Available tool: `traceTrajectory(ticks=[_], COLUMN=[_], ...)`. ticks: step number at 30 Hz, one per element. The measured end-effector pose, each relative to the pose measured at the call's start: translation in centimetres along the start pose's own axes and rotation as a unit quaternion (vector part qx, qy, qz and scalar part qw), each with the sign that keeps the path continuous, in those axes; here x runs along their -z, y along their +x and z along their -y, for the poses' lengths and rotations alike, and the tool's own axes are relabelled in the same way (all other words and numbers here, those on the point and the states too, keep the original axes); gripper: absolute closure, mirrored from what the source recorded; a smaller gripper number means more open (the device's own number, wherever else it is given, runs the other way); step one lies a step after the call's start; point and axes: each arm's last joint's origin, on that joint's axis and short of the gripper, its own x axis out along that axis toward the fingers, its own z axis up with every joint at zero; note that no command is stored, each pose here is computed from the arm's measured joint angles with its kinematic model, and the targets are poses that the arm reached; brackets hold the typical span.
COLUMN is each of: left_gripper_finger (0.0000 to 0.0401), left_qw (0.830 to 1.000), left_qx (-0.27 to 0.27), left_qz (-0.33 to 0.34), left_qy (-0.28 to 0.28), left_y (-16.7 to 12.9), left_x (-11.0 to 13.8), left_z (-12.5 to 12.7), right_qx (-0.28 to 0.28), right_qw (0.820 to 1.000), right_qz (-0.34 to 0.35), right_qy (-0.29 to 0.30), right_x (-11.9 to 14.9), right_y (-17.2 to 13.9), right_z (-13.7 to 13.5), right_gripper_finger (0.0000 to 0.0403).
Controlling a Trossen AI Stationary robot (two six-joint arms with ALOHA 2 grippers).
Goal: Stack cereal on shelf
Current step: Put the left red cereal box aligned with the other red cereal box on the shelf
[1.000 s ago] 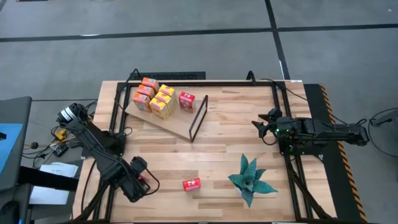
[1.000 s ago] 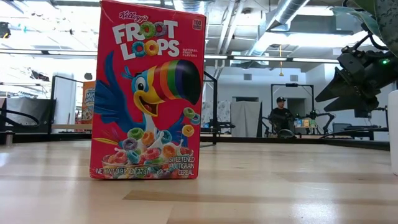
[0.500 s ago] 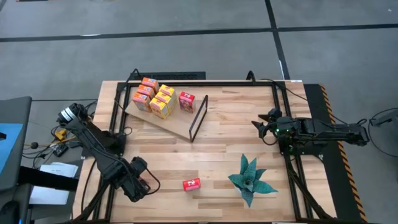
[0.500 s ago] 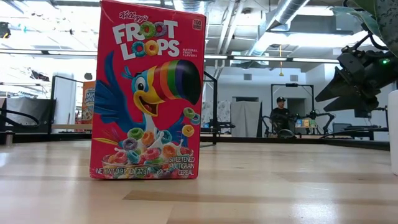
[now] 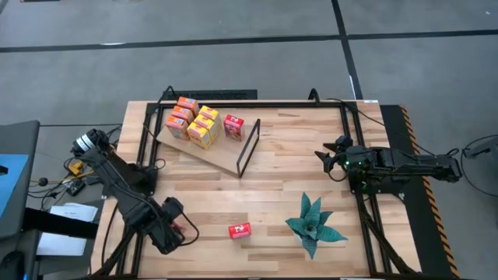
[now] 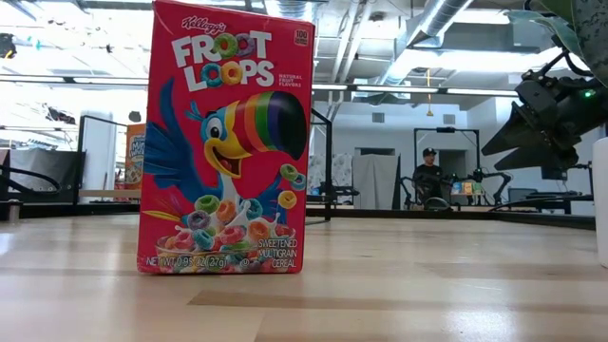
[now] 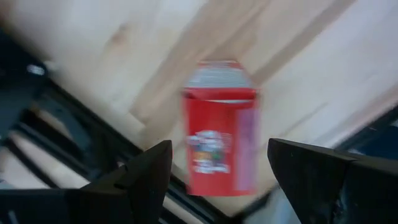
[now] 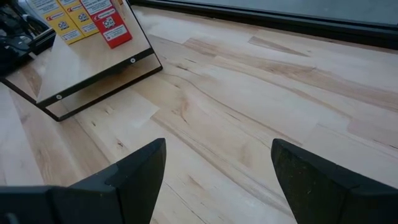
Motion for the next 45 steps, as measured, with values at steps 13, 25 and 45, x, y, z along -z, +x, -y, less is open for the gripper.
traceTrajectory(ticks=[13, 25, 45], left_gripper_finger=[0.0145, 0.0146, 0.0225], left_qw=[1.0, 0.999, 0.999], left_qx=[0.001, 0.023, 0.021], left_qz=[0.023, -0.01, -0.026], left_qy=[0.018, 0.026, 0.024], left_y=[0.4, 2.8, 2.7], left_x=[0.7, 1.0, 0.7], left_z=[-0.2, -0.1, -0.1], right_qx=[-0.001, -0.001, 0.0], right_qw=[1.0, 1.0, 1.0], right_qz=[-0.001, 0.0, -0.002], right_qy=[0.0, 0.0, -0.001], right_x=[0.0, 0.0, 0.0], right_y=[0.0, 0.0, 0.0], right_z=[0.0, 0.0, 0.0], right_gripper_finger=[0.0086, 0.0086, 0.0086])
